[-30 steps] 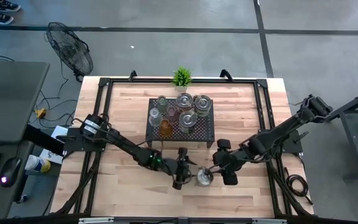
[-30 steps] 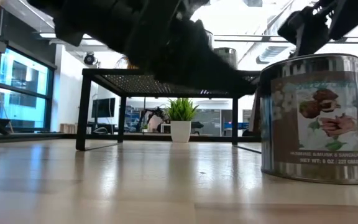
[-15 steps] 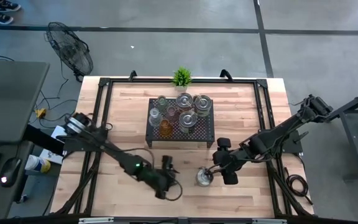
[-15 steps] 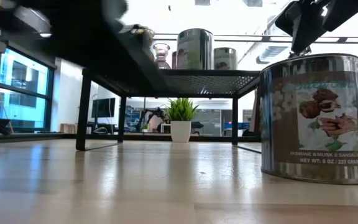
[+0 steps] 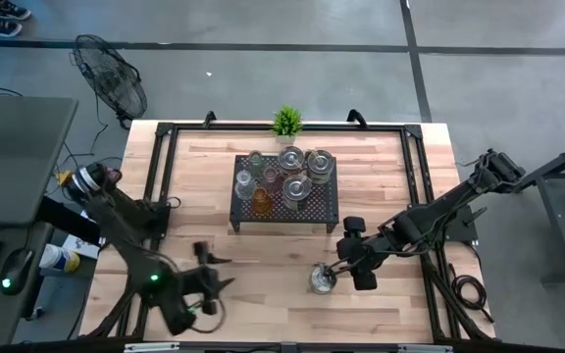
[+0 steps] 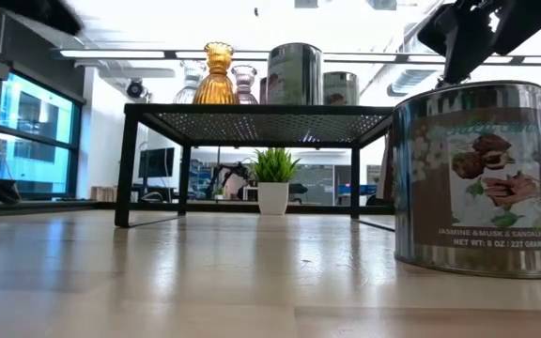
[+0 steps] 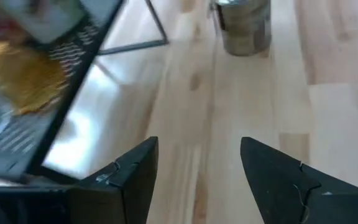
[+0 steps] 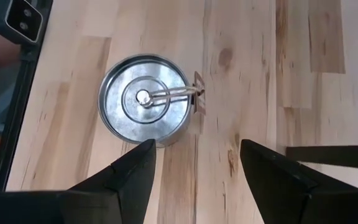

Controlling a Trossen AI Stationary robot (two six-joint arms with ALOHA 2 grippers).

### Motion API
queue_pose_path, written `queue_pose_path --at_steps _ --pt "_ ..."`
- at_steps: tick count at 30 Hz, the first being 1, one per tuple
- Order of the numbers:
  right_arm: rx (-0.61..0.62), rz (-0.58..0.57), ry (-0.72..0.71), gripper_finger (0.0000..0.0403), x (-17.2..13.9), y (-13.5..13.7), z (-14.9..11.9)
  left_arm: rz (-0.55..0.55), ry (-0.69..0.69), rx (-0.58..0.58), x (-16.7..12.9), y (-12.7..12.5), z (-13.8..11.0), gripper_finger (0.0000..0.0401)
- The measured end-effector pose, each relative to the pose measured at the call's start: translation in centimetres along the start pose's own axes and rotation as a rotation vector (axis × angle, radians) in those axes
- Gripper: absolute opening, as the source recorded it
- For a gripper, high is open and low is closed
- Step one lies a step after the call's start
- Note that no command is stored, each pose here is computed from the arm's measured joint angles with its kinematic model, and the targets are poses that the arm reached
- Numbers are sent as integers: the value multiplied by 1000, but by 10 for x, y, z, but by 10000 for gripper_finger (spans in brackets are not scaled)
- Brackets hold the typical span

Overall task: Pick & Place candle stick holders
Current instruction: Put the brown scented candle on the shelf

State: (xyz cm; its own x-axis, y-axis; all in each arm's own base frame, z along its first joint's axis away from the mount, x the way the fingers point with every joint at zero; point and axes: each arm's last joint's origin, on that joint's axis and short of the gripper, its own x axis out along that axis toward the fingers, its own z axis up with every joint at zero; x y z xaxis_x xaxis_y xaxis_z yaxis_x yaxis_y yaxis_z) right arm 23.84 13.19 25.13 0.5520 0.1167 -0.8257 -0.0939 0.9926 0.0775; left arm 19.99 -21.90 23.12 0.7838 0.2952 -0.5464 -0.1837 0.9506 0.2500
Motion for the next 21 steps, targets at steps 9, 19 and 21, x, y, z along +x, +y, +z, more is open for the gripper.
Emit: queue_pose_path --at_steps 9,19,21 --pt "11 9 23 227 0 -1 -2 117 -101 -134 -35 48 -54 222" --pt "10 2 5 227 0 -1 0 117 -241 -261 -39 105 -82 222" --pt "8 -5 4 227 0 -1 0 94 -262 -288 -39 111 -85 222"
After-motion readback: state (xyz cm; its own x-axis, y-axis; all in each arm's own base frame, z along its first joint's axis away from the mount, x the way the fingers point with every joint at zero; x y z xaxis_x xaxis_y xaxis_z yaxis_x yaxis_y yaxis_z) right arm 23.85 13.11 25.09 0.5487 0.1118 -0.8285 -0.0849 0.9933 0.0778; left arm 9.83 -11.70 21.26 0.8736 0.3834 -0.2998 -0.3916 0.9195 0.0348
